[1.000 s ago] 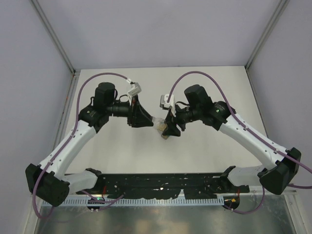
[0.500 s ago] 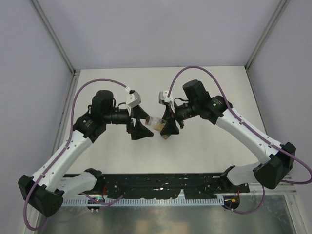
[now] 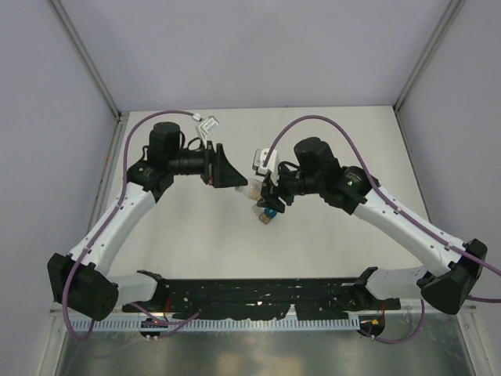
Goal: Sort the pills into containers
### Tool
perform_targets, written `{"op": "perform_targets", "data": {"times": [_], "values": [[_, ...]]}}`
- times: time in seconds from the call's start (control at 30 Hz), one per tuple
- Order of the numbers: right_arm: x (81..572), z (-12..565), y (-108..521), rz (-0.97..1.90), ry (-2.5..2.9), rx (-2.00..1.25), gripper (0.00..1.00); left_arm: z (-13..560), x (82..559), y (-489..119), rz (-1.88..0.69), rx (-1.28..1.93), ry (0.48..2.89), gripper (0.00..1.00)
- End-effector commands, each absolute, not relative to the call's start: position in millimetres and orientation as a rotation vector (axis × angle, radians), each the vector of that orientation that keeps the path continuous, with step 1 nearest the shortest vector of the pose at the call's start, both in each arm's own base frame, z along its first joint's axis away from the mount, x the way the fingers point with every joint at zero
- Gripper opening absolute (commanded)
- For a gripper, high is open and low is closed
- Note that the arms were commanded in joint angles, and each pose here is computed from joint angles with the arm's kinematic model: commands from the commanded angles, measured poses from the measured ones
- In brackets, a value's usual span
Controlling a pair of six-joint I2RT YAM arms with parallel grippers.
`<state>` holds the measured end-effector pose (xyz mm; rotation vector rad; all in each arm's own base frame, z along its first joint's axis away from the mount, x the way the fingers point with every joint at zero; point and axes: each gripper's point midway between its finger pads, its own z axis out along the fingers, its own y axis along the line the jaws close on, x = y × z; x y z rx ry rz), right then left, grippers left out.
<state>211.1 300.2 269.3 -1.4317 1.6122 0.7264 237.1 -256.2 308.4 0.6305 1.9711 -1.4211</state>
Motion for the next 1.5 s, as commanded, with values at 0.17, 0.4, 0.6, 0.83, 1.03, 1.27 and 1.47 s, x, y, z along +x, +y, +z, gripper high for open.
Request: {"op": "perform_targets", "data": {"times": [0.17,0.4,0.6,0.83,1.03,1.27,1.47], "values": [[236,289,295,0.536,1.556,-1.321,0.06,321,237,-266,-1.596,0.551,1.996,0.73],[236,286,298,0.543,1.562,-1.330,0.06,316,238,-269,-1.627,0.566,1.995,0.43],[232,285,301,0.573,1.558,-1.344,0.06,307,236,-269,-1.617,0.603,1.991,0.22],[218,288,307,0.726,1.547,-1.385,0.06,304,215,-267,-1.562,0.844,1.854,0.00],[186,290,315,1.022,1.511,-1.489,0.06,303,190,-261,-1.402,1.097,1.636,0.00],[175,286,319,1.132,1.514,-1.549,0.06,301,186,-254,-1.272,1.159,1.570,0.13],[182,280,316,1.071,1.538,-1.534,0.06,301,191,-253,-1.248,1.121,1.613,0.65]]}}
